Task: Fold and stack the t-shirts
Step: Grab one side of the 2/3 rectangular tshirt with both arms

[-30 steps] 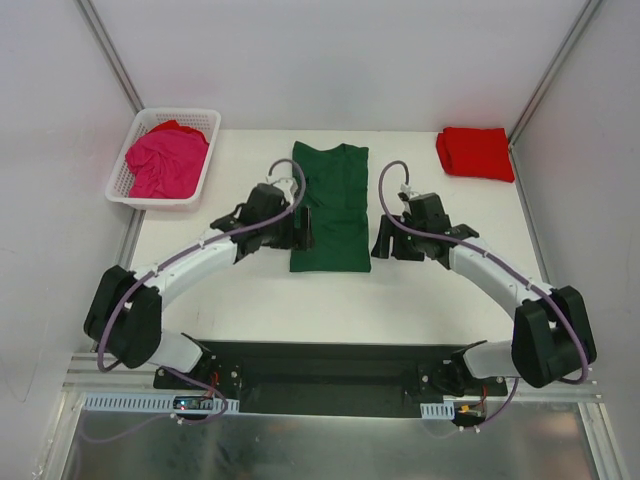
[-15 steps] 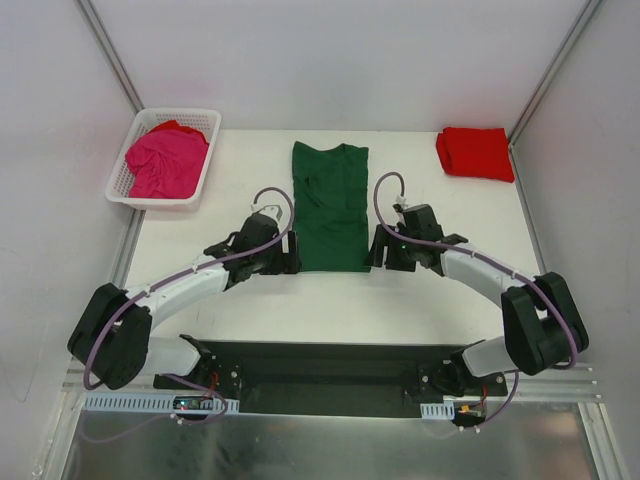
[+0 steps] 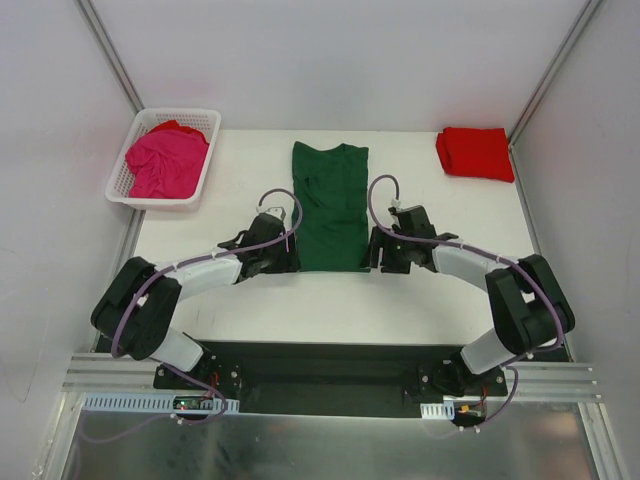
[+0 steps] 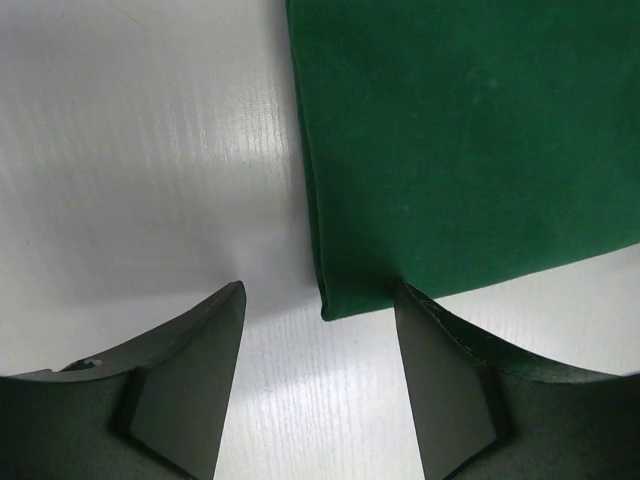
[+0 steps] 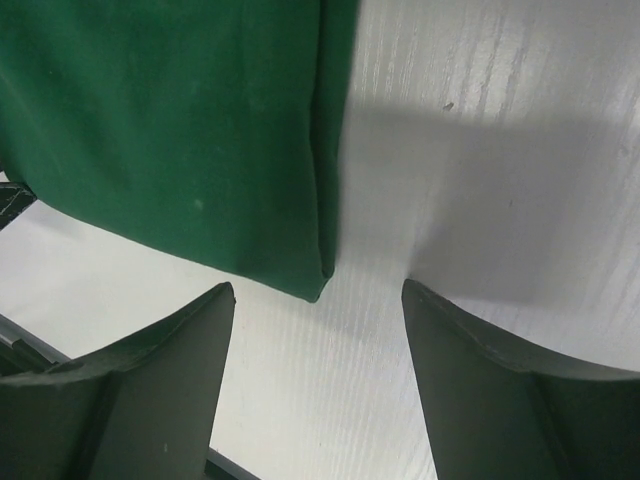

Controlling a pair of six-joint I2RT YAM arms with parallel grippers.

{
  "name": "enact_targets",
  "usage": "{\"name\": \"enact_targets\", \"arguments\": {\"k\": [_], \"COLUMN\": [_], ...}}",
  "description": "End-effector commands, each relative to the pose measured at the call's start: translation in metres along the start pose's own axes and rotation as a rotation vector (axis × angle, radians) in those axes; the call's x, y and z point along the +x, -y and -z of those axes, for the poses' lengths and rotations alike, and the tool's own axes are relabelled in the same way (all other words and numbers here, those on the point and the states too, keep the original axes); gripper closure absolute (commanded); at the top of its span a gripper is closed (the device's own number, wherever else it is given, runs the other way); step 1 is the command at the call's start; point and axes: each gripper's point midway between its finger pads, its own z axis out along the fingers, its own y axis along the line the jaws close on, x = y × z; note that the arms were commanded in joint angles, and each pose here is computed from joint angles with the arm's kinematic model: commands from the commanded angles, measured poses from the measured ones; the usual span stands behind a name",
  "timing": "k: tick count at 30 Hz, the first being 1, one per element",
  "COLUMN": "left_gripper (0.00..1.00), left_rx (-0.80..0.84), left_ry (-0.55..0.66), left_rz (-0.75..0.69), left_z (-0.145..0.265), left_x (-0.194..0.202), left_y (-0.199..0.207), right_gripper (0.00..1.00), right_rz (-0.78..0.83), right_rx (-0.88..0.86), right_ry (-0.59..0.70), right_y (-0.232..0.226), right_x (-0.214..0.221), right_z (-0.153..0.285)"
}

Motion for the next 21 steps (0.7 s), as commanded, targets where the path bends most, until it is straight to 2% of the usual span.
{"name": "enact_targets", "arguments": {"k": [1,6,11,17,21], "left_gripper": [0.40,0.41,0.44,0.62,0.71], "left_rx": [0.031,0.028,0.031,0.046,0.055], "left_ry": [0.017,0.004,0.001,-0.009,-0.013], "left_rz": [0.011,0.018,0.022,0.028,0.034], "left_z": [-0.006,-0.011,-0.013,-0.016,-0.016], "left_x": [-0.004,0.000,0.000,0.000,0.001], "left_y": [0.005,0.002,0.002,0.004,0.006], "right_gripper": [0.29,0.29,0.34,0.52,0.73], "right_rz": [0.018,0.018,0.016,0.009,0.004], "right_rx": [-0.051,-0.053,-0.064,-0.063,-0.061], "right_ry": [0.034,0.025,0.011,-0.006,-0.012], "right_y": [-0.017,-0.017,-0.019,-0.017,-0.015], "right_x": [-0.020,-0.023,-0.023,-0.016,-0.012], "right_z": [-0.004,-0.013,-0.017,-0.017,-0.017]}}
